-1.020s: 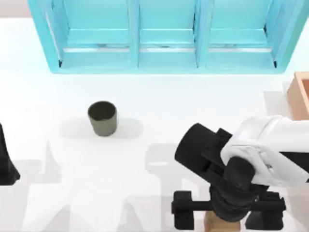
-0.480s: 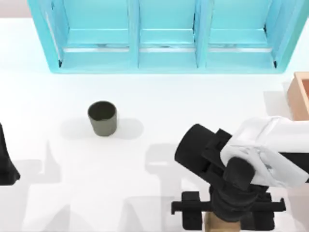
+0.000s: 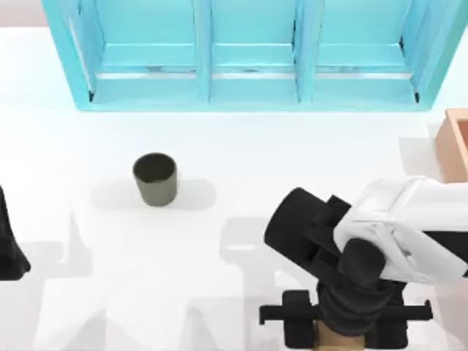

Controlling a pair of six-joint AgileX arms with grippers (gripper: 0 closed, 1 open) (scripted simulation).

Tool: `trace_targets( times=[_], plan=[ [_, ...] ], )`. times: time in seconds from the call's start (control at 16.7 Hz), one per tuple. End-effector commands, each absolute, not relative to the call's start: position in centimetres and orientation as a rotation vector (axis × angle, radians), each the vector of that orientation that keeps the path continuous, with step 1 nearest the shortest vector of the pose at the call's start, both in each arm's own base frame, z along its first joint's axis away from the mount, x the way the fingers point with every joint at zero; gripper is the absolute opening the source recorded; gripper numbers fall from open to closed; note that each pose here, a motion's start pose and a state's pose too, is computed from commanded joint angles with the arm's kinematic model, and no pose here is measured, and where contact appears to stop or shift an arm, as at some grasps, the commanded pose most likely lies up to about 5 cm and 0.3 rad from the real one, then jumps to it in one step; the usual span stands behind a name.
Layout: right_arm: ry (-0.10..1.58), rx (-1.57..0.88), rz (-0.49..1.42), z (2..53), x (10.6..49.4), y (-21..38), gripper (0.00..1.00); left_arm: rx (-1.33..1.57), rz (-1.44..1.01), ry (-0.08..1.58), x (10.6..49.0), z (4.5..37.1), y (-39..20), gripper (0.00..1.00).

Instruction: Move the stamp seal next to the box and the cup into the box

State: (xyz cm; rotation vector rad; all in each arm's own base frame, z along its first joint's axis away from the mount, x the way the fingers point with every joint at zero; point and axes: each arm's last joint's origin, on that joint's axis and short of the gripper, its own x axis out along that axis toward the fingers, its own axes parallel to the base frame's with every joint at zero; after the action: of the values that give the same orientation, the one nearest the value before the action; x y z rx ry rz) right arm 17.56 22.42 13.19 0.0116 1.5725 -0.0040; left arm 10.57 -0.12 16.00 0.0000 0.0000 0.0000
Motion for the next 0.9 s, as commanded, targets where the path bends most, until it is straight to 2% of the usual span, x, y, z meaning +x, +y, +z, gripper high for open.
trace_targets(
  times=[0.54,0.9],
  plan=[
    [1.570,0.015,-0.005,13.3,17.6,22.3,0.00,0.000,0.000,0.000,10.6,16.0,-0.1,1.00],
    [1.574,0.015,-0.012,18.3,18.5,17.7,0.00,0.000,0.000,0.000,10.6,16.0,-0.1,1.00]
  ],
)
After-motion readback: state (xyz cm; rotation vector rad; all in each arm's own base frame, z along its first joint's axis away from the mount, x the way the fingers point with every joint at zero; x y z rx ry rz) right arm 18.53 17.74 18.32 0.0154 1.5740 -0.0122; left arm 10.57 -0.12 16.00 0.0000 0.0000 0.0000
